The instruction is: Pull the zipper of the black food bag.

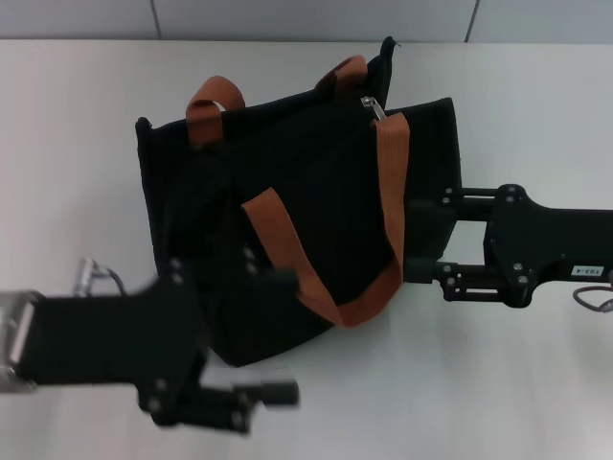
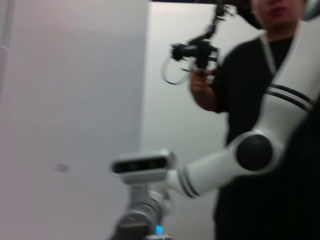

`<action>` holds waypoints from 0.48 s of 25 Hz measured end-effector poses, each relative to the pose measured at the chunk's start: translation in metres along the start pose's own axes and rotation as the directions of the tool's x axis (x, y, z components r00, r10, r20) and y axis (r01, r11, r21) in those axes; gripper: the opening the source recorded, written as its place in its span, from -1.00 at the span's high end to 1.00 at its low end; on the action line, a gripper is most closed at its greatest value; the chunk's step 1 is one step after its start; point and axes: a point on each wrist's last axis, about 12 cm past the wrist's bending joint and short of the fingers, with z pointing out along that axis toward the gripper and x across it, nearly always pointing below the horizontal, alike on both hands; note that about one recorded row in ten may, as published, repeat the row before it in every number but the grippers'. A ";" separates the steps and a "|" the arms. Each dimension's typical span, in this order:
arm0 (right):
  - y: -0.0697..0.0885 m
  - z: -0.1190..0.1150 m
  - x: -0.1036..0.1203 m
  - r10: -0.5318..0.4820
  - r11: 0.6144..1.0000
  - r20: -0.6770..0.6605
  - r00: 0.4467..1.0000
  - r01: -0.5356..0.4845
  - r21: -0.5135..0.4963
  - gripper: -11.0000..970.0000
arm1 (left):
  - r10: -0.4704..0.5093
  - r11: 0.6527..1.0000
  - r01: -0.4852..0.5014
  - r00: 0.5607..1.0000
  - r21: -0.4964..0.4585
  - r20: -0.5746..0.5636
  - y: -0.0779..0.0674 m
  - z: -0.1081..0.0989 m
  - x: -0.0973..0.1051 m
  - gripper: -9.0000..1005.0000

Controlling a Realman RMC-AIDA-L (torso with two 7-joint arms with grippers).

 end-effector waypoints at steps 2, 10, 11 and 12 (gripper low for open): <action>0.001 0.001 0.001 0.005 1.000 -0.009 1.000 -0.005 -0.008 -0.53 | -0.014 1.000 0.014 1.000 0.024 -0.017 -0.004 0.006 0.010 -0.62; 0.005 0.002 0.008 0.015 0.999 -0.024 1.000 -0.016 -0.032 -0.55 | -0.056 0.985 0.035 0.990 -0.167 -0.127 -0.009 0.000 0.051 -0.62; 0.006 0.002 0.008 0.016 0.999 -0.023 1.000 -0.017 -0.034 -0.56 | -0.061 0.982 0.034 0.988 -0.188 -0.141 -0.009 -0.002 0.053 -0.62; 0.006 0.002 0.008 0.016 0.999 -0.022 1.000 -0.017 -0.036 -0.56 | -0.064 0.978 0.032 0.986 -0.205 -0.153 -0.008 -0.004 0.054 -0.62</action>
